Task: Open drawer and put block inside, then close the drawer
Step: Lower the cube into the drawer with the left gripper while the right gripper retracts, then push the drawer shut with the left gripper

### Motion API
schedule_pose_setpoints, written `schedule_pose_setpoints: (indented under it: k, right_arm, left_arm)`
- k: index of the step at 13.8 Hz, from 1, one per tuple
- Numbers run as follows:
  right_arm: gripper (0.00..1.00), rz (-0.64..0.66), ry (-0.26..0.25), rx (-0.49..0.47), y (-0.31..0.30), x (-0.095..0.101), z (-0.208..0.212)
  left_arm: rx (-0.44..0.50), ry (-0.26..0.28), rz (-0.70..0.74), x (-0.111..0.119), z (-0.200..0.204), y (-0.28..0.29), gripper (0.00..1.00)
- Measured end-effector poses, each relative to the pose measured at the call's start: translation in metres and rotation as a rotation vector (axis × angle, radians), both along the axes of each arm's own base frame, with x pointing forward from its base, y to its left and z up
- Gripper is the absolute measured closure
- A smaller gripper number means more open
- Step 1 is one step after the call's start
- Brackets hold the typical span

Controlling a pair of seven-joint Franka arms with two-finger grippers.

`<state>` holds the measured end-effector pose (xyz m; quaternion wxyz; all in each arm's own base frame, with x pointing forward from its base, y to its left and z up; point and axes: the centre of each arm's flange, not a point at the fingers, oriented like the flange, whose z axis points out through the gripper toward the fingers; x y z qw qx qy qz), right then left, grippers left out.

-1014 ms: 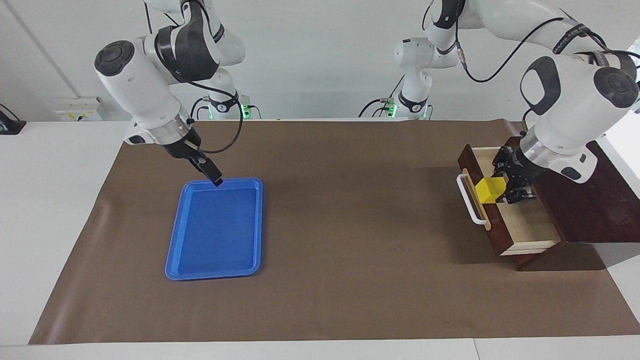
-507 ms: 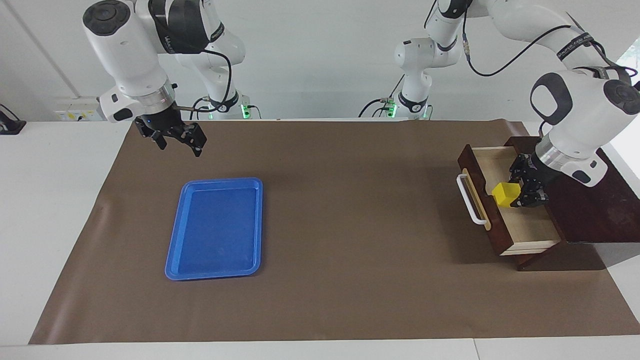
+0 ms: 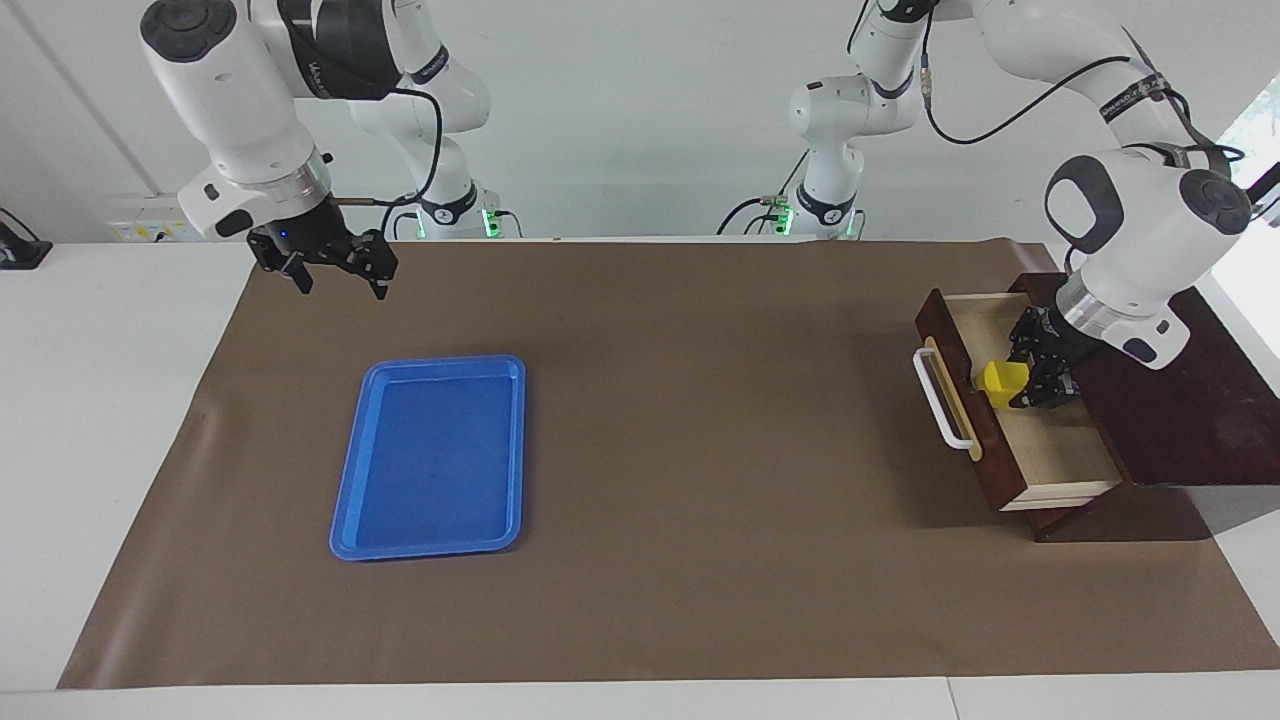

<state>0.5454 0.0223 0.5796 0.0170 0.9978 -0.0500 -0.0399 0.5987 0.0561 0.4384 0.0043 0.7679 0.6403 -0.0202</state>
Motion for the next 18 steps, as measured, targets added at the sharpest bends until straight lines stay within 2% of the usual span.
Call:
schedule_pose_setpoints:
  k: [3, 5, 7, 9, 10, 11, 12, 13, 15, 16, 17, 18]
  right_arm:
    - [0.0, 0.0, 0.015, -0.001, 0.0, -0.002, -0.001]
    - [0.0, 0.0, 0.015, -0.001, 0.0, -0.002, -0.001]
    - [0.0, 0.001, 0.015, -0.001, 0.0, -0.002, -0.001]
    - [0.0, 0.016, 0.016, 0.001, 0.0, -0.002, -0.001]
    - [0.0, 0.026, 0.016, 0.002, 0.0, -0.002, -0.001]
    - [0.0, 0.033, 0.016, 0.002, 0.0, -0.002, -0.001]
    - [0.0, 0.036, 0.016, 0.002, 0.0, -0.002, -0.001]
    - [0.0, 0.038, 0.016, 0.003, 0.001, -0.002, -0.001]
    - [0.0, 0.039, 0.016, 0.003, 0.001, -0.002, -0.001]
    - [0.0, 0.039, 0.016, 0.003, 0.001, -0.002, -0.001]
    - [0.0, 0.039, 0.016, 0.003, 0.001, -0.002, -0.001]
    - [0.0, 0.039, 0.016, 0.003, 0.001, -0.002, -0.001]
  left_arm:
    - [-0.002, -0.024, -0.001, -0.015, -0.002, 0.0, 0.44]
    - [-0.001, -0.032, -0.016, -0.017, -0.001, 0.0, 0.44]
    - [0.0, -0.05, -0.018, -0.013, 0.005, -0.004, 0.29]
    - [-0.003, -0.084, 0.004, 0.001, 0.026, -0.034, 0.04]
    - [-0.002, -0.094, 0.019, 0.007, 0.035, -0.066, 0.02]
    - [-0.008, -0.1, 0.01, 0.01, 0.04, -0.109, 0.04]
    - [-0.013, -0.095, -0.015, 0.007, 0.038, -0.151, 0.14]
    - [-0.014, -0.082, -0.038, 0.001, 0.03, -0.185, 0.3]
    - [-0.01, -0.062, -0.04, -0.004, 0.011, -0.198, 0.49]
    - [-0.007, -0.062, -0.024, -0.001, 0.008, -0.183, 0.5]
    - [-0.005, -0.063, -0.017, 0.003, 0.008, -0.165, 0.39]
    - [-0.004, -0.063, -0.021, 0.004, 0.007, -0.156, 0.36]
